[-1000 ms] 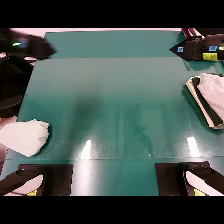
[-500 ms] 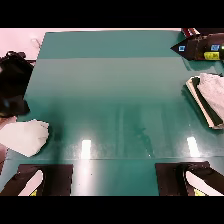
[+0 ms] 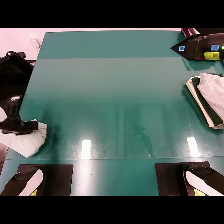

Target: Fold the shirts.

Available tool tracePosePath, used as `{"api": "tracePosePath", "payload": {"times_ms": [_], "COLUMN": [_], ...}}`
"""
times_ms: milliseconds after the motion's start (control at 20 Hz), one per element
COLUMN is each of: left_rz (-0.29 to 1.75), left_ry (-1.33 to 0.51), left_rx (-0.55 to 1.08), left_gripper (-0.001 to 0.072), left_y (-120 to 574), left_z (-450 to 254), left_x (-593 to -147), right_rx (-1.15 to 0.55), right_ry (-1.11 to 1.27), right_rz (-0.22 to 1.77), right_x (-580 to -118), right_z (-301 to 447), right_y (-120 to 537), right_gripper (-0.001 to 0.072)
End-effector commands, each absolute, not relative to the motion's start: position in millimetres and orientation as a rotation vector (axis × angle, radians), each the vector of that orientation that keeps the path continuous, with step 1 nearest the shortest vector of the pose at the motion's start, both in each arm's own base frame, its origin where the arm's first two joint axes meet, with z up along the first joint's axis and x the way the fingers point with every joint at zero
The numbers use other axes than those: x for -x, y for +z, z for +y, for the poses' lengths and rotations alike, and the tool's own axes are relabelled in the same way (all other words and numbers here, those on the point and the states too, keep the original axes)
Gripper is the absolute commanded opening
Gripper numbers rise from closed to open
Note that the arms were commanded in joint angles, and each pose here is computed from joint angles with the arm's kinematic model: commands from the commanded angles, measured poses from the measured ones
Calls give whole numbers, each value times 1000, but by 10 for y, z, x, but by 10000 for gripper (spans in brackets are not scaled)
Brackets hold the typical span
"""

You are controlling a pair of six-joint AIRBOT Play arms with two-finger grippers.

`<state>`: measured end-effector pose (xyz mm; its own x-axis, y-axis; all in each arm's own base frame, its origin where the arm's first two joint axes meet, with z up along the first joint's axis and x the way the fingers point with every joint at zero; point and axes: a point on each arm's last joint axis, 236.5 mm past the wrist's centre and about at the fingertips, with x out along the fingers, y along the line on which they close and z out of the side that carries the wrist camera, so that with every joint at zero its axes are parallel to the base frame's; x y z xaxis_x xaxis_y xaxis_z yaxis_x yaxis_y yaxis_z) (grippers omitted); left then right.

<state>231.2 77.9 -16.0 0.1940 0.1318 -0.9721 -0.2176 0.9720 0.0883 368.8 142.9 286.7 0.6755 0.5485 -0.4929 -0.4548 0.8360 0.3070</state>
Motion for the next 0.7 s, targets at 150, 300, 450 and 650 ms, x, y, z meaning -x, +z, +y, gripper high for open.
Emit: {"api": "tracePosePath", "payload": {"times_ms": [150, 300, 450, 650], "left_rz": [905, 612, 485, 666], "left_ry": [137, -93, -294, -478], "left_rx": [15, -60, -106, -209], "left_gripper": [20, 19, 19, 19], "left_y": [1960, 3055, 3438, 2802], "left_z": [432, -330, -1006, -1877], "left_x": [-3062, -3146, -3103, -3225], "right_rx": [-156, -135, -115, -85], "right_ry": [564, 565, 575, 597], "right_rz": [512, 415, 366, 362], "right_x": [-3707, -3732, -3784, -3837], "right_z": [1419, 1411, 1424, 1460], "right_y": [3209, 3619, 3881, 4024], "right_gripper": [18, 18, 18, 18]}}
